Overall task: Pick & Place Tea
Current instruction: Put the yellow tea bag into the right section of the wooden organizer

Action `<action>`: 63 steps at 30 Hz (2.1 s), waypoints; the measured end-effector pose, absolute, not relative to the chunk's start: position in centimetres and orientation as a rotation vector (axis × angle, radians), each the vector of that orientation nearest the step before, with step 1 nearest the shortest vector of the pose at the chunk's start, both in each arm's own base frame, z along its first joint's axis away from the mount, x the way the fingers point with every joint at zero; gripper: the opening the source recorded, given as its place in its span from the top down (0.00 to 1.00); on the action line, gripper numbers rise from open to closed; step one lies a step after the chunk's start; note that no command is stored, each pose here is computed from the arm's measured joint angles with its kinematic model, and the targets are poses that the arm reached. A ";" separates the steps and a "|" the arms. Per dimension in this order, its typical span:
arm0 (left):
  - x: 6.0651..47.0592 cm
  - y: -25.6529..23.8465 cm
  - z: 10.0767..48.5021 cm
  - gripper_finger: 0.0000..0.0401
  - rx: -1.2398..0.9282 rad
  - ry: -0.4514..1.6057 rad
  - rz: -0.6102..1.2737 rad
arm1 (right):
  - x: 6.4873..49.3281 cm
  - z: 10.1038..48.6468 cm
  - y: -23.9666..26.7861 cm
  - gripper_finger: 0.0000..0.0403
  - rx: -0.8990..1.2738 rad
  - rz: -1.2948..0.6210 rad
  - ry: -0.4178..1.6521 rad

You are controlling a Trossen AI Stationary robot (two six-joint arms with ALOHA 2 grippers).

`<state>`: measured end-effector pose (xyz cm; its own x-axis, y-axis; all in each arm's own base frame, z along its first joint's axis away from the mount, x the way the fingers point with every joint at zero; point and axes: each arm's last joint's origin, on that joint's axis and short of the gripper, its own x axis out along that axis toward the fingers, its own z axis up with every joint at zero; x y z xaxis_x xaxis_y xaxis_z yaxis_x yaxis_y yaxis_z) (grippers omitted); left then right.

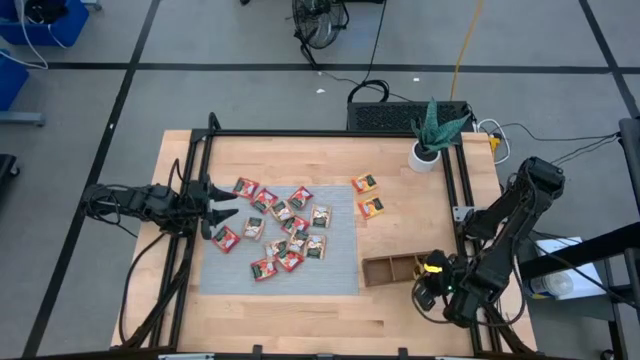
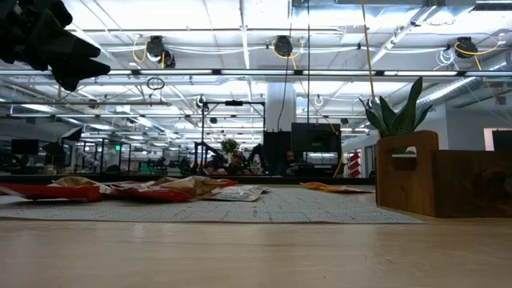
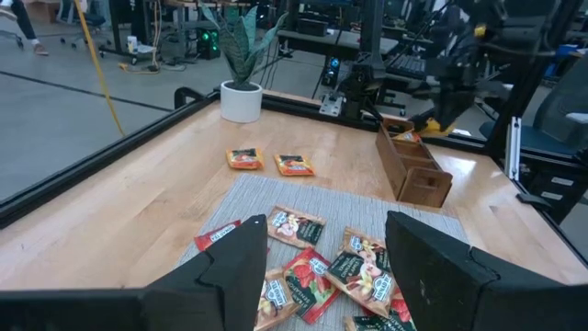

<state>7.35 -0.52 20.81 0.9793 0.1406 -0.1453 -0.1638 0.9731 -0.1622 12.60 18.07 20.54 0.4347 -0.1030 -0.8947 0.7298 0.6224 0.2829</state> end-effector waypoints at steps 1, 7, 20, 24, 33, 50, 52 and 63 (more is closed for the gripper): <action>7.4 -0.5 20.8 0.44 -0.174 0.133 0.154 | 12.5 20.2 18.0 1.00 0.741 -0.586 0.992; 7.4 -0.5 20.8 0.44 -0.174 0.134 0.154 | 12.6 19.5 17.9 1.00 0.739 -0.563 0.990; 7.4 -0.5 20.8 0.44 -0.175 0.133 0.154 | 12.2 19.4 17.2 1.00 0.675 -0.620 0.970; 7.3 -0.5 20.8 0.44 -0.175 0.133 0.154 | 12.2 19.5 17.0 1.00 0.649 -0.631 0.940; 7.4 -0.5 20.8 0.44 -0.175 0.133 0.154 | 11.6 19.4 16.0 1.00 0.585 -0.747 0.919; 7.4 -0.5 20.8 0.44 -0.174 0.133 0.154 | 11.6 16.9 16.0 0.80 0.448 -0.969 1.004; 7.4 -0.5 20.8 0.44 -0.175 0.133 0.154 | 11.7 17.0 15.9 0.72 0.435 -0.958 0.966; 7.4 -0.5 20.8 0.44 -0.175 0.133 0.154 | 12.1 20.9 15.4 0.65 0.355 -0.707 0.906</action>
